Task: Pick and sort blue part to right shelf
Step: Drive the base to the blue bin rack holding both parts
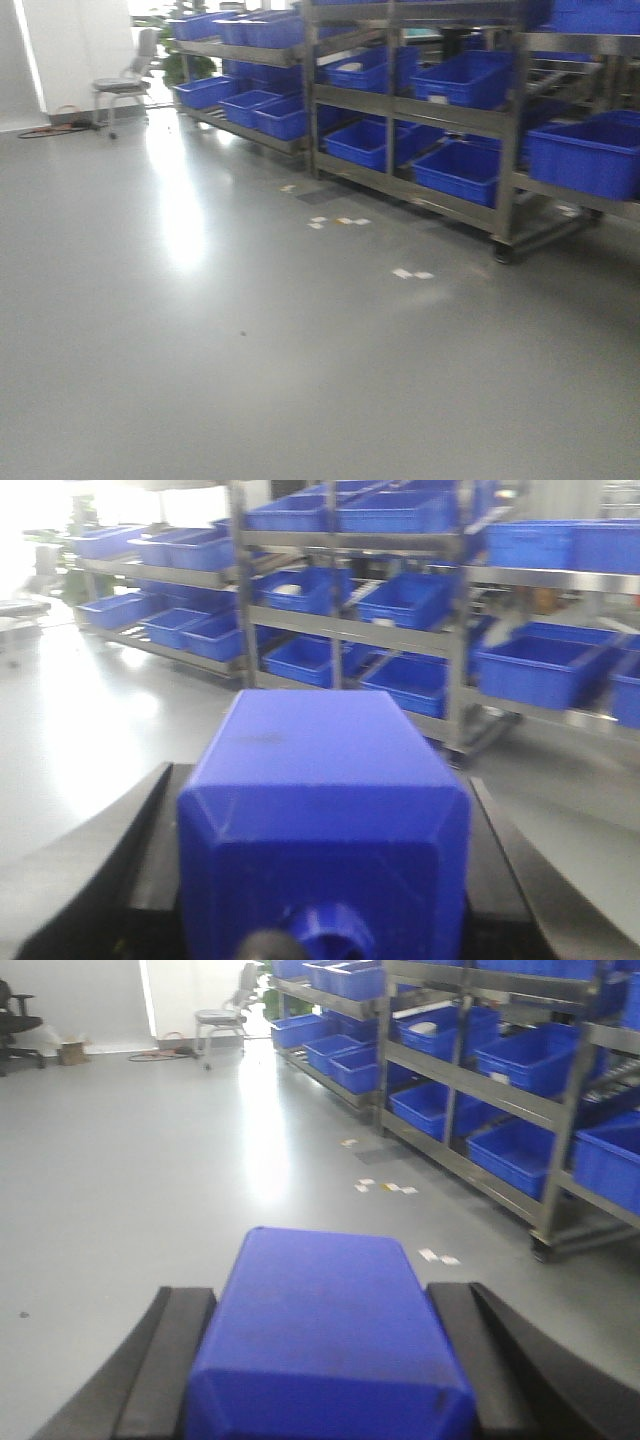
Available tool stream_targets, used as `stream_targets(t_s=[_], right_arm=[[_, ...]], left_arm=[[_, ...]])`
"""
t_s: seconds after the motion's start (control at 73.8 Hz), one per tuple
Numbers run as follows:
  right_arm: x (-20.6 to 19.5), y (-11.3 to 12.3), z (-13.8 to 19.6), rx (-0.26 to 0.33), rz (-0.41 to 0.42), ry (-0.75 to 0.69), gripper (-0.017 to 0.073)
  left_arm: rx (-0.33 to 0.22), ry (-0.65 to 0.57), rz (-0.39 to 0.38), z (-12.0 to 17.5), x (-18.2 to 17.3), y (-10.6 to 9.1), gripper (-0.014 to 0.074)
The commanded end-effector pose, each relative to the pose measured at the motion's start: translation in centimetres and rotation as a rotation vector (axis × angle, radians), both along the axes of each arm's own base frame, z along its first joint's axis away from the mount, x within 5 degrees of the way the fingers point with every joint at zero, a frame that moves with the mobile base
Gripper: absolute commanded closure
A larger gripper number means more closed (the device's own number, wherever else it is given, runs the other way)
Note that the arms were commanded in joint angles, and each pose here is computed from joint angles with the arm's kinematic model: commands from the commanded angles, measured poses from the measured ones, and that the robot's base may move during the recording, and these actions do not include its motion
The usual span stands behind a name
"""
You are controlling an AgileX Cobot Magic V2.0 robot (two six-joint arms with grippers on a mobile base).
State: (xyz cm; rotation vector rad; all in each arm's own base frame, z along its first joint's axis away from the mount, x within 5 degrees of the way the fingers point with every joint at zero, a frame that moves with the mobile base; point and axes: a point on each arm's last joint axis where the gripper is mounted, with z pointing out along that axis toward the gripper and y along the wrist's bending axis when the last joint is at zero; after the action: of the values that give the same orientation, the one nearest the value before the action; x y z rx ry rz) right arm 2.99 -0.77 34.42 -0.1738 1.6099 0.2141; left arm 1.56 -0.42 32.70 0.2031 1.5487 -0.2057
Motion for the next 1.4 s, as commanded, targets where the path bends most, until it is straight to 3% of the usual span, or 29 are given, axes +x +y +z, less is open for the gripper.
stream_targets(t_s=[0.0,1.382], right_arm=[[-0.14,0.11,1.69,0.005,0.018,-0.107,0.0279],[-0.14,0.11,1.69,0.005,0.018,-0.107,0.0279]], left_arm=[[-0.032,-0.095,-0.007,1.55,-0.16,0.03,0.0291],[-0.032,-0.095,-0.007,1.55,-0.16,0.03,0.0291]])
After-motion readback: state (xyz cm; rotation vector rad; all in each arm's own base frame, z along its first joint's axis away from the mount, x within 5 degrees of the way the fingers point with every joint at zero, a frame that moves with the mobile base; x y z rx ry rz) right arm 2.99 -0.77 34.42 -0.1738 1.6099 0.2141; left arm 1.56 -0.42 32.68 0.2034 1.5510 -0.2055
